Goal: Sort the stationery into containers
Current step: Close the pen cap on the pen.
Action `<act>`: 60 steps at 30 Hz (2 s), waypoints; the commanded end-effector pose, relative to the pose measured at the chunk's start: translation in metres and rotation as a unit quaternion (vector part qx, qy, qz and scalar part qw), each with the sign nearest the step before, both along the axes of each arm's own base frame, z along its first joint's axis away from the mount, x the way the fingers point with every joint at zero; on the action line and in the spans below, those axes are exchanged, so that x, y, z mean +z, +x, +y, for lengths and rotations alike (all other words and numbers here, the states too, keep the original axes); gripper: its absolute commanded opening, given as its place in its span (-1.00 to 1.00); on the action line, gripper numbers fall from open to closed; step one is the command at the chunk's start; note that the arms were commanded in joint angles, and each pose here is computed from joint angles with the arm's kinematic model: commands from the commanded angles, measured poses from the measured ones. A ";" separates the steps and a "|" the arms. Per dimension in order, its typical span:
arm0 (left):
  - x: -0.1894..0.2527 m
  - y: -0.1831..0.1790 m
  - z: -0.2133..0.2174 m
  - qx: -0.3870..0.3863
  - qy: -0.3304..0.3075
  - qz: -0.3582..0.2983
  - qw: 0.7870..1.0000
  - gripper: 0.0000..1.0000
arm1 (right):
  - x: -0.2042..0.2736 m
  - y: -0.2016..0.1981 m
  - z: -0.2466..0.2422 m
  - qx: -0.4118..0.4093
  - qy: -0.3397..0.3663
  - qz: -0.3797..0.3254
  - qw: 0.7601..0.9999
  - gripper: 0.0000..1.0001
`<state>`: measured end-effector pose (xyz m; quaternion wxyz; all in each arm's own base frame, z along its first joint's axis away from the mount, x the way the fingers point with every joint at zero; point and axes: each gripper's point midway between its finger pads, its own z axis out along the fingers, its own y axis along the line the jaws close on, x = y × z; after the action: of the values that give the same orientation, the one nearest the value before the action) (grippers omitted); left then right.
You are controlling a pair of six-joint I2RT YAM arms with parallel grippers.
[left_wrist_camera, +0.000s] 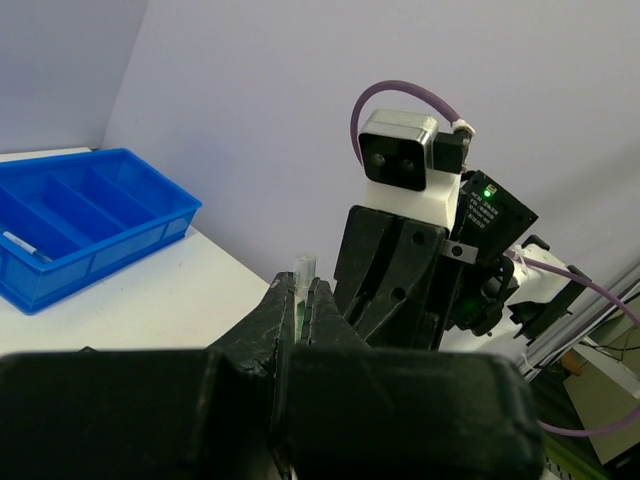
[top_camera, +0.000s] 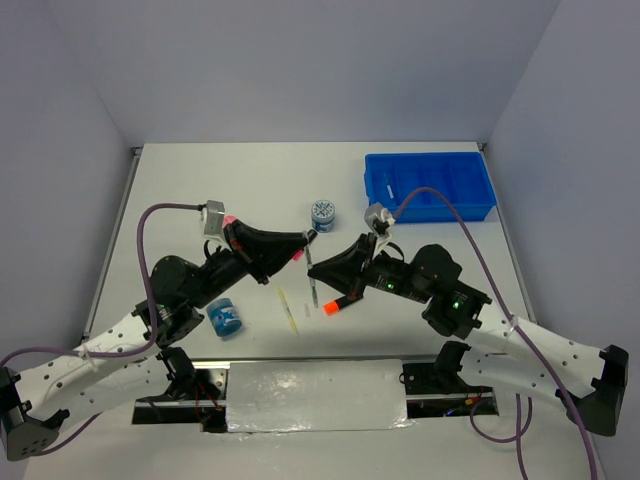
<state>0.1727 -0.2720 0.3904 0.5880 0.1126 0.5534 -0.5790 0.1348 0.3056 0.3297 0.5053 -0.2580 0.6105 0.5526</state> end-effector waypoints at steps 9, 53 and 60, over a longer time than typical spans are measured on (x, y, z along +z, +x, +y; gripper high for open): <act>-0.001 -0.003 -0.008 -0.021 -0.001 -0.009 1.000 -0.90 | 0.071 0.003 -0.010 -0.029 0.065 -0.061 0.996 -1.00; 0.036 0.000 -0.004 0.007 0.040 -0.068 0.997 0.32 | 0.004 -0.005 0.024 0.055 -0.018 -0.045 0.997 -1.00; 0.031 0.006 -0.006 0.015 0.055 -0.062 0.996 -0.12 | 0.002 -0.006 0.027 0.061 -0.021 -0.039 0.997 -1.00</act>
<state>0.1770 -0.2805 0.4056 0.6041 0.1708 0.5634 -0.5371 0.1317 0.3300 0.3267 0.4844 -0.3230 0.5968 0.5522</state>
